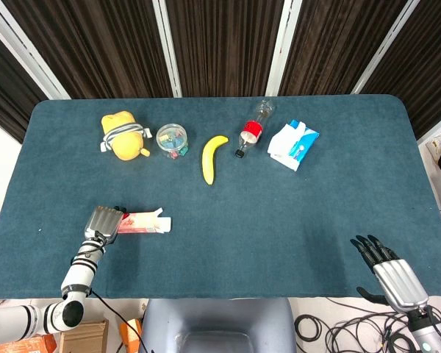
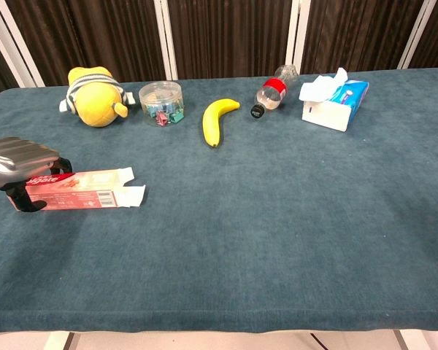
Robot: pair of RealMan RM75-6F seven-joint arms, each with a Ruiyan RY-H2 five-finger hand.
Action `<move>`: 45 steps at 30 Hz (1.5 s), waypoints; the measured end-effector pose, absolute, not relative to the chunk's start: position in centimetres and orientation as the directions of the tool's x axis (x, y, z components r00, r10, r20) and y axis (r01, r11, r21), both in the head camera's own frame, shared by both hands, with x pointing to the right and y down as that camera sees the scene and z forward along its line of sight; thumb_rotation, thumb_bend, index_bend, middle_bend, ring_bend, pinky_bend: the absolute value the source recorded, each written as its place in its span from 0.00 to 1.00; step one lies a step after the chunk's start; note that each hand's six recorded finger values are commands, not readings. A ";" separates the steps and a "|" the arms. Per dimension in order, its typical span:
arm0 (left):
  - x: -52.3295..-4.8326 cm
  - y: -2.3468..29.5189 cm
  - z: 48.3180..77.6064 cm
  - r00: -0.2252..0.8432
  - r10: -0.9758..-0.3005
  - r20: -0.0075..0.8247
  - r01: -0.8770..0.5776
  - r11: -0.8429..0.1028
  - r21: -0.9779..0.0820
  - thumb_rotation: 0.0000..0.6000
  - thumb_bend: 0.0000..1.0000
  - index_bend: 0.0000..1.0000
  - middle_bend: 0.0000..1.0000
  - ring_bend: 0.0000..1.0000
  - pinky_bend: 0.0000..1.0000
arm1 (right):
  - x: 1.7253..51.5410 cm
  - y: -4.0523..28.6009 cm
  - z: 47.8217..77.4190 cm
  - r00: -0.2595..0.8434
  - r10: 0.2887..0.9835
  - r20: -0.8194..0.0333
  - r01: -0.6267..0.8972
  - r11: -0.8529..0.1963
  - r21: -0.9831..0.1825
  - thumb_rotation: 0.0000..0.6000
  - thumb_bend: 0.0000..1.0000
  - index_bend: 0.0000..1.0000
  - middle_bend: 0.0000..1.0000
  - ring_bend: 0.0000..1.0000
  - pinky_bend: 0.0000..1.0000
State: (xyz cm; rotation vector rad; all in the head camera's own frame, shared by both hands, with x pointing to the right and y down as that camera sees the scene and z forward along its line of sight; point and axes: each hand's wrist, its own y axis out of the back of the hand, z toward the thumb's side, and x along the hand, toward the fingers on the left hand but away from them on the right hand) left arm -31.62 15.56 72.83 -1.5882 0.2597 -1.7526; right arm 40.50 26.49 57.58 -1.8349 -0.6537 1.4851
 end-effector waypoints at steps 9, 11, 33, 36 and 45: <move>-31.6 15.7 73.0 0.047 -0.631 0.775 0.386 -0.704 -0.596 1.00 0.37 0.35 0.39 0.91 0.97 | 40.5 26.4 57.6 0.221 0.741 -0.634 -0.033 -0.644 -0.765 1.00 0.13 0.04 0.05 0.00 0.24; -31.6 15.7 72.9 0.047 -0.631 0.775 0.385 -0.704 -0.597 1.00 0.36 0.35 0.39 0.91 0.97 | 40.5 26.4 57.6 0.221 0.740 -0.635 -0.034 -0.645 -0.763 1.00 0.13 0.04 0.05 0.00 0.24; -32.1 14.3 68.3 0.004 -0.699 0.715 0.555 -0.593 -0.583 1.00 0.47 0.52 0.58 0.93 1.00 | 40.5 26.3 57.7 0.223 0.738 -0.637 -0.031 -0.648 -0.761 1.00 0.13 0.04 0.05 0.00 0.24; -32.4 13.8 66.6 -0.043 -0.734 0.677 0.632 -0.545 -0.551 1.00 0.47 0.52 0.58 0.93 1.00 | 40.4 26.4 57.7 0.226 0.738 -0.636 -0.030 -0.647 -0.761 1.00 0.13 0.04 0.05 0.00 0.24; -33.2 12.0 62.5 -0.175 -0.814 0.554 0.805 -0.443 -0.396 1.00 0.47 0.52 0.58 0.94 1.00 | 40.4 26.4 57.6 0.227 0.737 -0.637 -0.030 -0.649 -0.760 1.00 0.13 0.04 0.05 0.00 0.24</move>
